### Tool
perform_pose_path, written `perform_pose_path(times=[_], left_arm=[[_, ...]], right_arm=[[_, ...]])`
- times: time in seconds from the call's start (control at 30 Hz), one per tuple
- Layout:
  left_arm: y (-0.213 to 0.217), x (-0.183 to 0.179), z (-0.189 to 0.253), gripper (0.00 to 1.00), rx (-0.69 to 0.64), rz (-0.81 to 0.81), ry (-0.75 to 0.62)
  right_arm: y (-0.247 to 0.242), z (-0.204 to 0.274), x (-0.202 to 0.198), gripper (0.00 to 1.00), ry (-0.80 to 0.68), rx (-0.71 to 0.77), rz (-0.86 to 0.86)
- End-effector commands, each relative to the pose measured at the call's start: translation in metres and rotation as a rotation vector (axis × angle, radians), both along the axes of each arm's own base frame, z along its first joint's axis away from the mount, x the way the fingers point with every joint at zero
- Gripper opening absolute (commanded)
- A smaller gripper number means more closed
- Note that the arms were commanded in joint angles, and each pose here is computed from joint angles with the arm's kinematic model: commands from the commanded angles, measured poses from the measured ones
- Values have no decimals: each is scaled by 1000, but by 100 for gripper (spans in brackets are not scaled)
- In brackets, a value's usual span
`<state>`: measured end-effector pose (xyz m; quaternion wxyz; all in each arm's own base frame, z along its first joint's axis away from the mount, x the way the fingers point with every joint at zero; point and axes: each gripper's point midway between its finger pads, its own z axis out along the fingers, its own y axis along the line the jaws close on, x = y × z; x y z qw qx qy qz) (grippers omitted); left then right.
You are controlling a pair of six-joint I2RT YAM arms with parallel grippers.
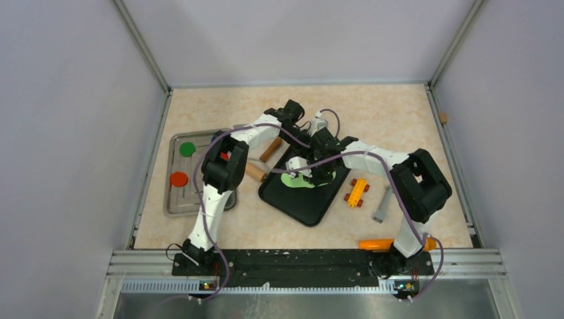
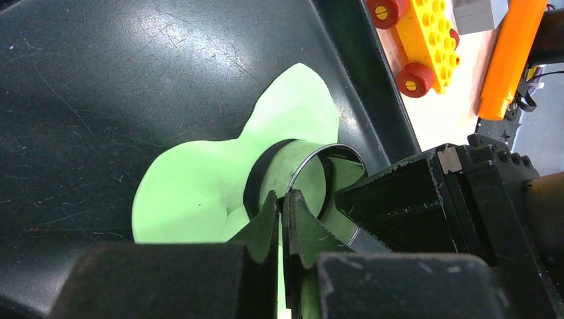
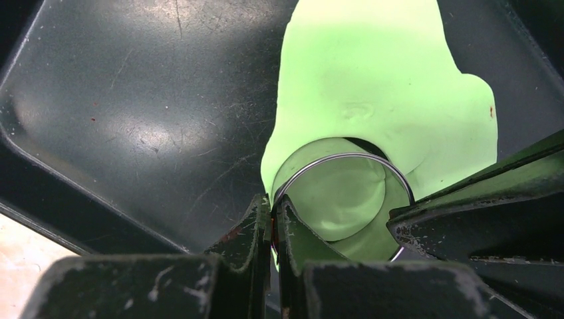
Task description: Roll out the dumpling wrappers from the dough
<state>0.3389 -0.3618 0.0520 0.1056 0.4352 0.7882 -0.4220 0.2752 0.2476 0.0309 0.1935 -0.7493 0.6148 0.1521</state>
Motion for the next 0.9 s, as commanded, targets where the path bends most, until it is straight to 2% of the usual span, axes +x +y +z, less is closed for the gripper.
perform_pose_path(times=[0.0, 0.17, 0.6, 0.87], left_arm=[[8, -13, -39, 0, 112, 18, 68], [5, -11, -39, 0, 98, 19, 63], [-13, 9, -33, 0, 54, 31, 33], [-4, -10, -36, 0, 70, 22, 84]], right_arm=[[-19, -36, 13, 0, -17, -113, -89], [-18, -38, 18, 0, -13, -120, -163], [-4, -42, -5, 0, 71, -117, -280], [-26, -37, -26, 0, 38, -157, -41]])
